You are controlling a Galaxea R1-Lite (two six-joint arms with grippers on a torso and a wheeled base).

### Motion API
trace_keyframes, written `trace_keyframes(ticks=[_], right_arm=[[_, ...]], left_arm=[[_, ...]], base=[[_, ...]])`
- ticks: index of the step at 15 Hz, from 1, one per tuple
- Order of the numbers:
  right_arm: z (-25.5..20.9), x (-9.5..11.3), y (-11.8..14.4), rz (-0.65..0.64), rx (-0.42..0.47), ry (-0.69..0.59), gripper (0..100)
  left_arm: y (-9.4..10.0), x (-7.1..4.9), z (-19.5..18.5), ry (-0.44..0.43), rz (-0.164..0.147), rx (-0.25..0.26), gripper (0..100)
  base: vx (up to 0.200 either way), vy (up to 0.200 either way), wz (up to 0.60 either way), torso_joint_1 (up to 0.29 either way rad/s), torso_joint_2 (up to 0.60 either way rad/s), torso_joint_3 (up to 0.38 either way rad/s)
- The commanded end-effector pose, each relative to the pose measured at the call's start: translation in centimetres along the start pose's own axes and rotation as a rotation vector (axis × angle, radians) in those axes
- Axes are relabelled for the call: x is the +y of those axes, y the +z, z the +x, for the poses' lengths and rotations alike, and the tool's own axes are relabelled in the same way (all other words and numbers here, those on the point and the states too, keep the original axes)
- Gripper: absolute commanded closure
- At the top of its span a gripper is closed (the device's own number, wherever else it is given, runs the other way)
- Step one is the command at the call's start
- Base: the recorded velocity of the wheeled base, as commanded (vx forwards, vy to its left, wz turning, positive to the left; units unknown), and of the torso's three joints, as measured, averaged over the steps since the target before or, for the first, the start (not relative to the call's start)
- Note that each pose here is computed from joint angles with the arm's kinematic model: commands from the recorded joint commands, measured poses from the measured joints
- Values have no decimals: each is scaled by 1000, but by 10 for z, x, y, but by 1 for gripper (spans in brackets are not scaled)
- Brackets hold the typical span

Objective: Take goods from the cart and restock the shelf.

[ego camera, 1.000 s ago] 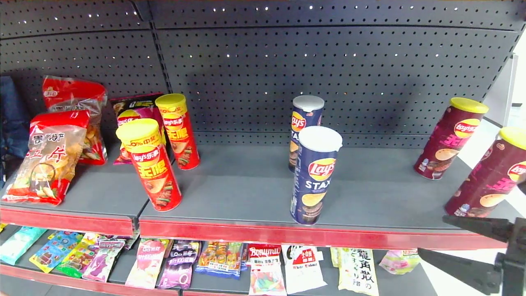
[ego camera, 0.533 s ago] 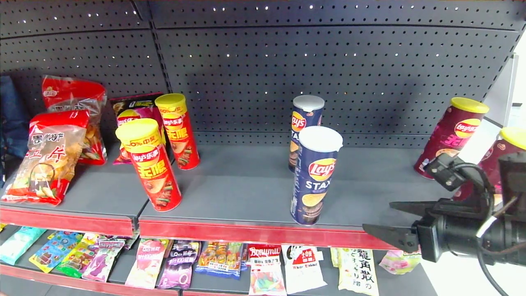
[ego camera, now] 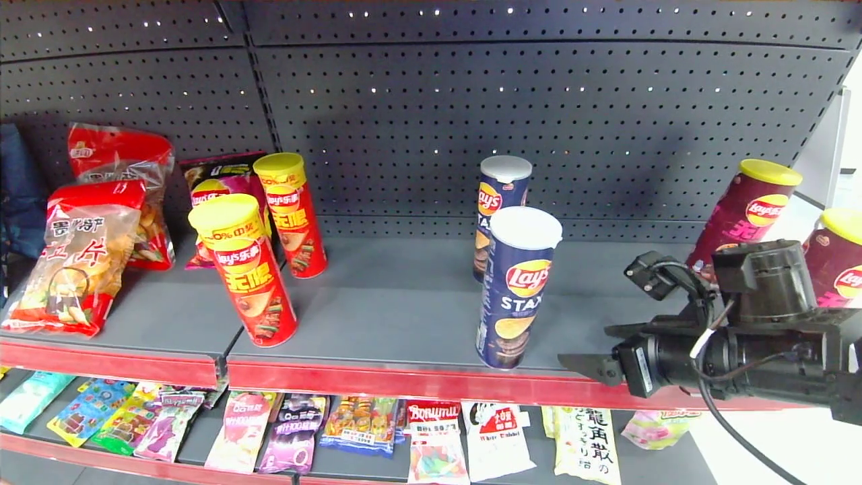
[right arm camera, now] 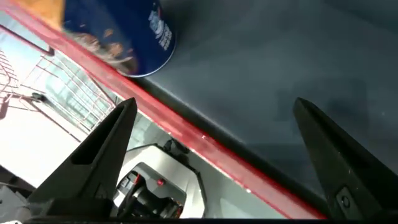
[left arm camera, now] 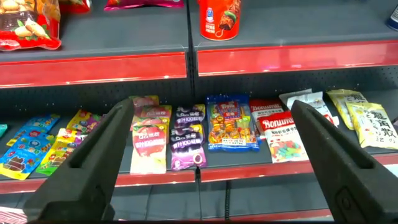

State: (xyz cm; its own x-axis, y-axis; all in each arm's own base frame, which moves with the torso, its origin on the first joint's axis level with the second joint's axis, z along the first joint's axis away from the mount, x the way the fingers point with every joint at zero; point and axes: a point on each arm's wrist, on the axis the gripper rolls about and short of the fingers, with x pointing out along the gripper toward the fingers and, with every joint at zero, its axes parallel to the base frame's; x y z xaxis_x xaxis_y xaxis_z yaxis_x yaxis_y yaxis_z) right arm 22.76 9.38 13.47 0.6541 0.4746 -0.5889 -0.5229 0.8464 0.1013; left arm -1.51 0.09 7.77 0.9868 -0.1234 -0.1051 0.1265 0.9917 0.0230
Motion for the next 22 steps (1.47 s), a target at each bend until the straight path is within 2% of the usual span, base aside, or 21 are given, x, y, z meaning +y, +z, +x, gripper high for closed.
trace_keyframes(ticks=[1, 4, 12, 22], right_arm=[[11, -2, 0, 3, 26, -1, 0], [22, -5, 5, -33, 34, -38, 0], [42, -9, 19, -48, 29, -69, 0], [54, -8, 23, -78, 35, -64, 0]], left_arm=[[0, 0, 0, 0, 0, 2, 0], [0, 0, 0, -2, 14, 2, 0], [0, 0, 0, -2, 13, 2, 0], [0, 0, 0, -2, 14, 2, 0]], base=[[0, 0, 0, 0, 0, 0], [0, 0, 0, 0, 0, 0], [0, 0, 0, 0, 0, 0], [0, 0, 0, 0, 0, 0]])
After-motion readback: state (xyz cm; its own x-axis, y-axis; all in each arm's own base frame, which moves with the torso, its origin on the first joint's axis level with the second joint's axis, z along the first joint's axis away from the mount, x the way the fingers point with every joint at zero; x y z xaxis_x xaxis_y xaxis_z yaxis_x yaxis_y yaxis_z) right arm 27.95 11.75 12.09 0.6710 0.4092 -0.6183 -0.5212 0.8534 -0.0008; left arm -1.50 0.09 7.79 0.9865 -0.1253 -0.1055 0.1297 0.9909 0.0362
